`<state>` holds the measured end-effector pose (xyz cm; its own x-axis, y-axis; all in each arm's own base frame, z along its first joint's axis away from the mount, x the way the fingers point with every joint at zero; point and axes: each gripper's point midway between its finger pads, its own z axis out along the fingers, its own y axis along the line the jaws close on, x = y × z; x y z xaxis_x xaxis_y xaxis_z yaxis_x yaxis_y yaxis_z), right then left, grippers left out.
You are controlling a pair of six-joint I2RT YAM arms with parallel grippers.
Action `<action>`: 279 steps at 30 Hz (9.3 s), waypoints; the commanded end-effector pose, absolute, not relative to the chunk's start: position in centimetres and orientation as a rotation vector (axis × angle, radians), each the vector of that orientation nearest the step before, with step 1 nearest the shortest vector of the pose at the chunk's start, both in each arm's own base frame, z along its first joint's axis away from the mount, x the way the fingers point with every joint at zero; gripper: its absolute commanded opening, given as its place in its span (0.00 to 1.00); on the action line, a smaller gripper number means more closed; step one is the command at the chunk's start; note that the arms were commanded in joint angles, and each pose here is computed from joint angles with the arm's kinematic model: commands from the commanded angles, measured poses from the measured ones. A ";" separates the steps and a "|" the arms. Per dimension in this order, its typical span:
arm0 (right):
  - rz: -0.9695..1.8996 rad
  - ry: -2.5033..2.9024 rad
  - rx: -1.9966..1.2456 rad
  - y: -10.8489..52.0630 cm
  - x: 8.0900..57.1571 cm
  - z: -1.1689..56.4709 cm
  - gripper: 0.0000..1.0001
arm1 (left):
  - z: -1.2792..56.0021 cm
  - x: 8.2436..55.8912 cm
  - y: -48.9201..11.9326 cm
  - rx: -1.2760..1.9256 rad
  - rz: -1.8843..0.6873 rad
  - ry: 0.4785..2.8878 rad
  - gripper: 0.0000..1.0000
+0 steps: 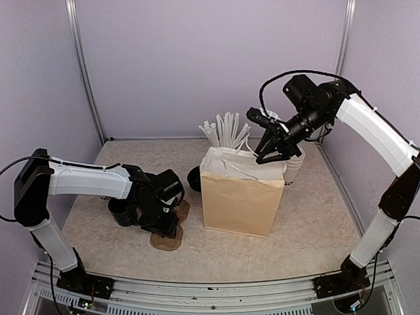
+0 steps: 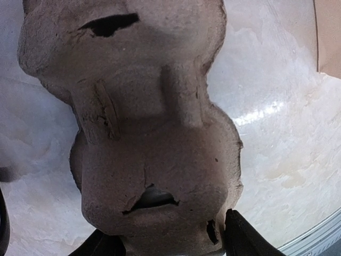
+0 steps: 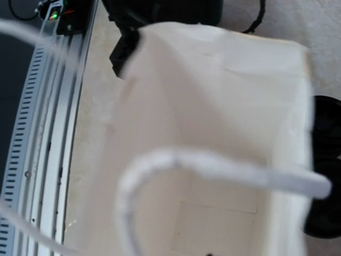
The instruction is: Pack the takeout coffee
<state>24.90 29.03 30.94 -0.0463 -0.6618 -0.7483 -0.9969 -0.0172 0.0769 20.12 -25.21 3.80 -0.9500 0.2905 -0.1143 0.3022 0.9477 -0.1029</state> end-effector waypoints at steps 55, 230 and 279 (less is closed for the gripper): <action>1.343 1.342 -1.294 35.9 29.1 45.8 0.56 | 36.9 33.9 -26.7 0.521 -0.657 1.864 0.79; 0.752 1.834 -1.616 28.4 26.7 28.9 0.85 | 44.6 33.4 -32.9 0.816 -0.786 1.789 0.30; 1.224 1.774 -1.662 32.1 23.2 31.7 0.00 | 37.5 19.2 -45.8 1.507 -1.087 1.412 0.30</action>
